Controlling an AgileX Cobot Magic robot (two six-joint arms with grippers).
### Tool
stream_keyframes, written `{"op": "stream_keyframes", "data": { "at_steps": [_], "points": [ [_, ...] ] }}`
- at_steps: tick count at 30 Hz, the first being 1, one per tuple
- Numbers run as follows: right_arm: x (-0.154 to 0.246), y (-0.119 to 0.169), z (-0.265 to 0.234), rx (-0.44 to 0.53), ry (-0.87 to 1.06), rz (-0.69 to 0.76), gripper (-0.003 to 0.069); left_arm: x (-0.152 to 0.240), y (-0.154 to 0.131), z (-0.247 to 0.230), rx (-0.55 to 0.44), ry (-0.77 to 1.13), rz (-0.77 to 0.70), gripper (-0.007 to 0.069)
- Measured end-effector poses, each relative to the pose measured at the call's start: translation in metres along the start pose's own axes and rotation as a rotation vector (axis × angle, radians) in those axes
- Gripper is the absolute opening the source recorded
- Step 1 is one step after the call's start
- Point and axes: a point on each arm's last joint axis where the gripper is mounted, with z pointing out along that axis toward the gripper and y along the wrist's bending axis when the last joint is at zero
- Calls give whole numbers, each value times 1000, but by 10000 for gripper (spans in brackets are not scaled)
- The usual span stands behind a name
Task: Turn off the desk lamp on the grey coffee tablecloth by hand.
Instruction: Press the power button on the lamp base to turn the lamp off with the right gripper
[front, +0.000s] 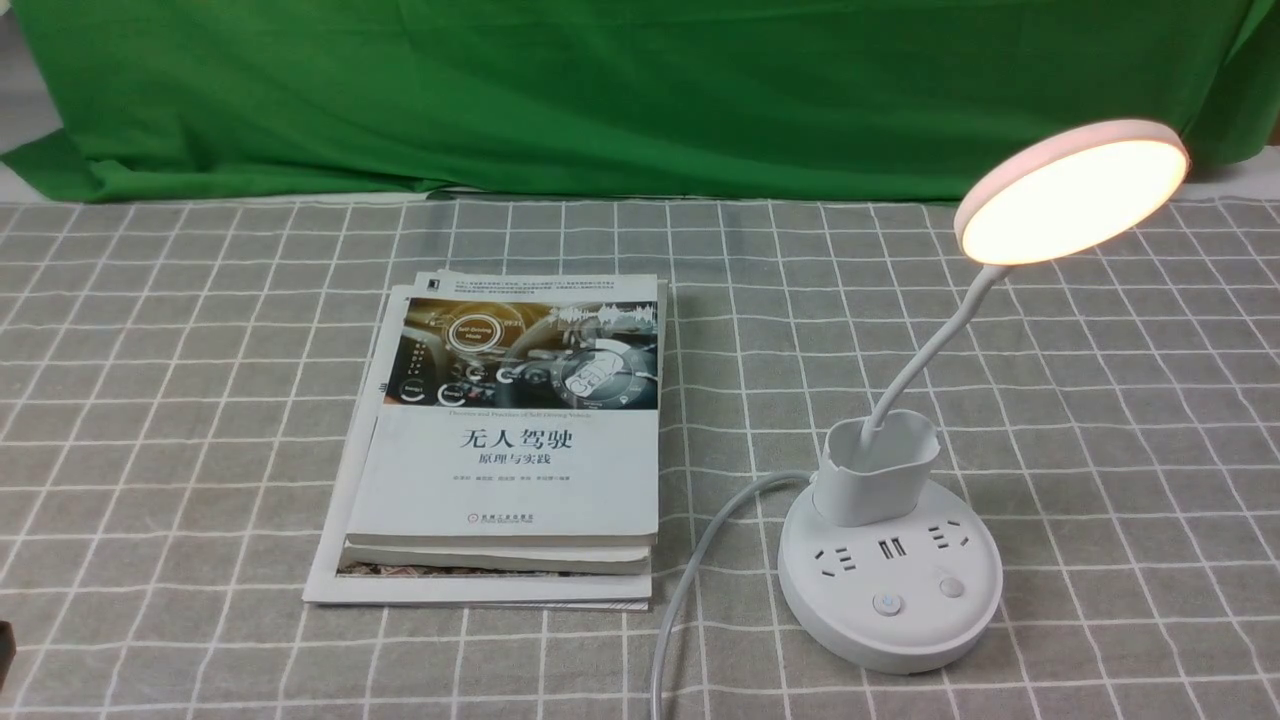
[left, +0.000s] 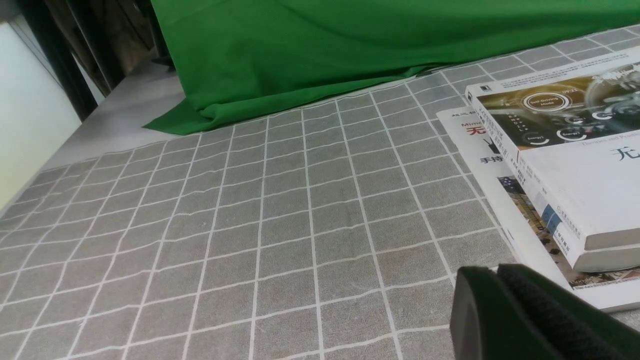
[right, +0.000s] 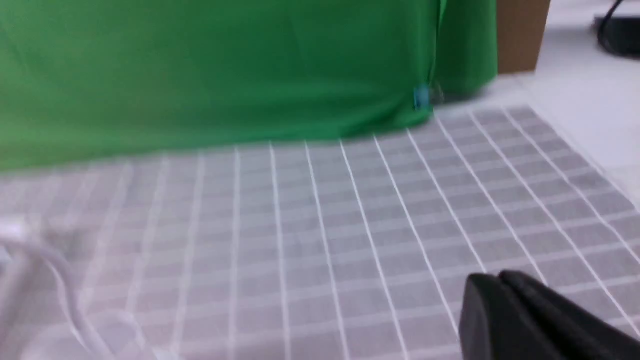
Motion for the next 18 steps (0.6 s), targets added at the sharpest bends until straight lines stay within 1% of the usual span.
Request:
{"op": "stream_keyframes", "data": {
  "at_steps": [2, 9, 13, 15, 18],
  "points": [
    [4, 2, 11, -7, 62, -22, 56, 0, 0, 0, 0, 0, 0, 20],
    [15, 13, 30, -65, 161, -30, 56, 0, 0, 0, 0, 0, 0, 20],
    [30, 24, 50, -103, 314, 6, 55, 0, 0, 0, 0, 0, 0, 20],
    [36, 30, 59, -127, 408, -13, 55, 0, 0, 0, 0, 0, 0, 20],
    [47, 44, 74, -186, 557, -68, 55, 0, 0, 0, 0, 0, 0, 20]
  ]
}}
